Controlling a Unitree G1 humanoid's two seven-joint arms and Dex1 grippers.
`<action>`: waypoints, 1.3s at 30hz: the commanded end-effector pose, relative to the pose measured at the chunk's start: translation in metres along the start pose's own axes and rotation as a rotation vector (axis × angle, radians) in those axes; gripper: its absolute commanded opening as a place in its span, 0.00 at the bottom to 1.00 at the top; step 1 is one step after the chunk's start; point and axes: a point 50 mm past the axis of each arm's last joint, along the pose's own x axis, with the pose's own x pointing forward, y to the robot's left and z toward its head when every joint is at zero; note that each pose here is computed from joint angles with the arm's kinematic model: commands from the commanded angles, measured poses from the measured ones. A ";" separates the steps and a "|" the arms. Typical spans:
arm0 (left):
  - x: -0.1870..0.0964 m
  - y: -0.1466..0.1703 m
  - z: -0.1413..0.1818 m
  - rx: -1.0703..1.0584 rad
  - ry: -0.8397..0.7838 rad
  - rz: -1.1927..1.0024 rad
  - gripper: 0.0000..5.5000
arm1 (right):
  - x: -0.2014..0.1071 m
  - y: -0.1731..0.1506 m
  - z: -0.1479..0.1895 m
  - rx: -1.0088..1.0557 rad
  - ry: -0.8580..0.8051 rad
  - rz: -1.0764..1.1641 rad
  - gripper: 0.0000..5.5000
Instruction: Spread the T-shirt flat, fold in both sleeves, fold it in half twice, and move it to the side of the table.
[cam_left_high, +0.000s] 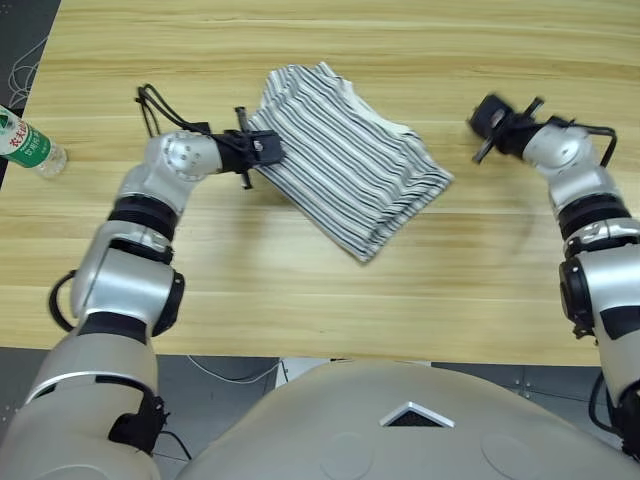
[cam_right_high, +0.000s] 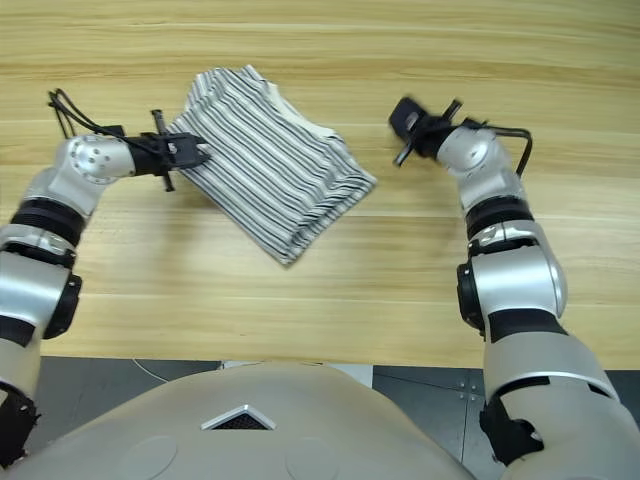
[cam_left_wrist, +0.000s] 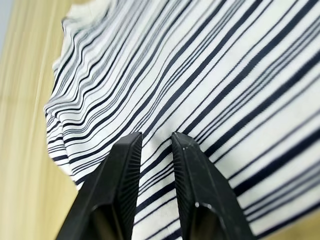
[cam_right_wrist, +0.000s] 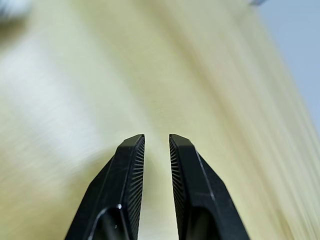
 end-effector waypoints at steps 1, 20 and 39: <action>0.000 0.013 0.007 0.111 0.003 0.063 0.20 | -0.001 0.033 -0.010 -0.105 0.021 0.225 0.16; 0.014 0.017 0.036 0.123 -0.164 0.164 0.20 | -0.024 0.128 0.064 -0.085 -0.484 0.719 0.16; 0.039 -0.004 0.063 0.128 -0.243 0.079 0.20 | -0.062 0.091 0.055 -0.489 -0.454 0.679 0.44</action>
